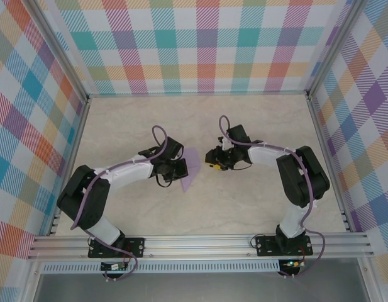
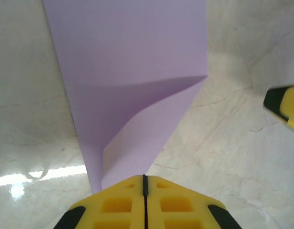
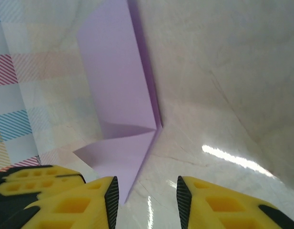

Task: Fold a paper plane with a square sheet of paper (pick it up from the middle)
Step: Third fold the triangle at the center of the table.

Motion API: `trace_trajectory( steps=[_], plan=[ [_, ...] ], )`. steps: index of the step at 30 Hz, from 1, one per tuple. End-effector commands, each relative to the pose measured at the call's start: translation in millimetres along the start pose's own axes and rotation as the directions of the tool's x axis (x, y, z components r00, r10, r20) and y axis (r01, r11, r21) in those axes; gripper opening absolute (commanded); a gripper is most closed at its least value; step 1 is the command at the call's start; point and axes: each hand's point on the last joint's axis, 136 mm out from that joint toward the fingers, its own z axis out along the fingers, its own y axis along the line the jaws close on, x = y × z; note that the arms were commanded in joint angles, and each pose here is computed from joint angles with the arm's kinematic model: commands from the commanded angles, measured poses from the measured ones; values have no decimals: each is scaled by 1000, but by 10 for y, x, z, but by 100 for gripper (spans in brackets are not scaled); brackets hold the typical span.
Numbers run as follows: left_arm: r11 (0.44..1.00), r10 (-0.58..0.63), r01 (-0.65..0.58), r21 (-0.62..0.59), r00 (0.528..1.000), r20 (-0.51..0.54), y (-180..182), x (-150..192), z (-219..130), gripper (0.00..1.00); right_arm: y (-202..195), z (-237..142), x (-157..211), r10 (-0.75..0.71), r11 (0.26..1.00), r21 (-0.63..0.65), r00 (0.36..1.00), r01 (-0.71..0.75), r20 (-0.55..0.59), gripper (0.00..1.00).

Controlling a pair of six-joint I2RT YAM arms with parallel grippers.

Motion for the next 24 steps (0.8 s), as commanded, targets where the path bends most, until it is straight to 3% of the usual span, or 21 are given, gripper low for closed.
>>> trace_trajectory(
  steps=[1, 11, 24],
  plan=[
    [997, 10, -10, -83, 1000, 8, 103, -47, 131, 4, 140, 96, 38, 2, 998, -58, 1000, -3, -18, 42],
    [973, -14, 11, -230, 1000, -10, 435, -7, 369, 0, 148, 305, 68, 20, 1000, -21, 999, -21, -49, 42],
    [965, -42, 34, -261, 999, -27, 619, 143, 398, 0, 71, 468, 40, 63, 997, 54, 995, -59, -76, 40]
  ],
)
